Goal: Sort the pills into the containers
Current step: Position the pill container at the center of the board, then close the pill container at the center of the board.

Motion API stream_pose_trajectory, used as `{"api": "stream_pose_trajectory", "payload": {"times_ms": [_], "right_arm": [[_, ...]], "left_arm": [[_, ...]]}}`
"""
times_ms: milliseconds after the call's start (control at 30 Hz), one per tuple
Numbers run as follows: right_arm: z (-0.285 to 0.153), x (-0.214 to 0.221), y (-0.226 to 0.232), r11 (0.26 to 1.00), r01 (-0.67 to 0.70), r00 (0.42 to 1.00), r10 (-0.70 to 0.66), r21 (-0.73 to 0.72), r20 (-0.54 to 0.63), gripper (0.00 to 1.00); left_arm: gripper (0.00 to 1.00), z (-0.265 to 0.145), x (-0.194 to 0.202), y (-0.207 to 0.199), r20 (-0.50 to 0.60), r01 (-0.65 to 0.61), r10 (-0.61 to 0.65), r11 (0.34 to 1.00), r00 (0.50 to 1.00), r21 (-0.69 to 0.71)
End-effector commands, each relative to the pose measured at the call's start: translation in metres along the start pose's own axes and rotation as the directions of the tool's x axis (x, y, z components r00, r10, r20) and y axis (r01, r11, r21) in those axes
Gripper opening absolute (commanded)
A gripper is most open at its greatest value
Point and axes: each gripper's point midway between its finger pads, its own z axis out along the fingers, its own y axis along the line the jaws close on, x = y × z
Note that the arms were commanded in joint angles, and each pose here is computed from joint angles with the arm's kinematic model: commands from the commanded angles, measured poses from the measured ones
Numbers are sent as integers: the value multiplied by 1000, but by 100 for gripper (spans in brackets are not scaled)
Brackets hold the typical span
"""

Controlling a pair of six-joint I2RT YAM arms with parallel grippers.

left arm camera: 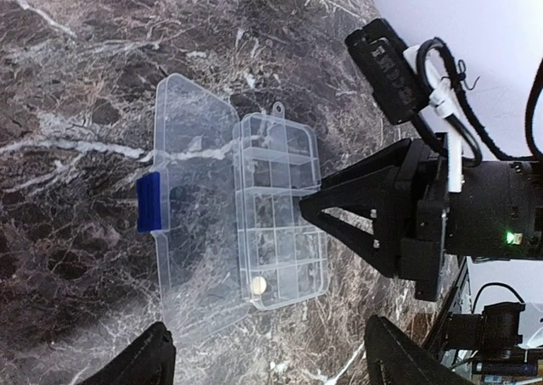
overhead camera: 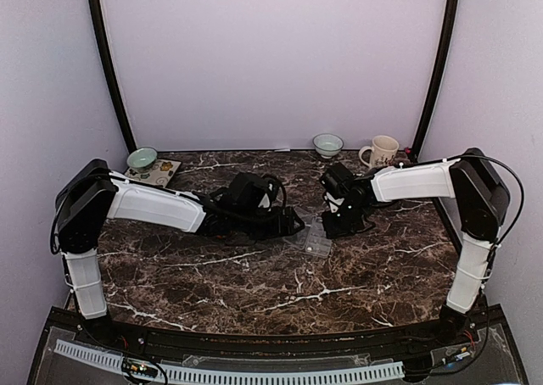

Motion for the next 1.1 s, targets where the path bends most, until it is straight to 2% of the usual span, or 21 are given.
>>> {"api": "stream_pose_trajectory", "payload": {"times_ms": [0, 300, 800, 933, 1067], "right_arm": [[-9, -5, 2, 1000, 11, 1000, -10, -27, 25, 24], [-11, -8, 5, 999, 27, 999, -26, -44, 32, 24], [-13, -13, 9, 997, 45, 998, -43, -55, 35, 24], [-12, -14, 9, 997, 46, 998, -44, -56, 34, 24], [-12, -15, 10, 997, 49, 998, -47, -55, 35, 24]], "left_arm": [[80, 4, 8, 0, -49, 21, -22, 1000, 999, -2], [80, 11, 8, 16, -35, 7, -10, 998, 999, -65], [80, 26, 8, 16, -51, 14, -16, 999, 999, -34], [75, 25, 2, 7, -31, 11, -11, 1000, 999, 3], [62, 25, 1, 1, -32, 3, -2, 999, 999, 32]]}}
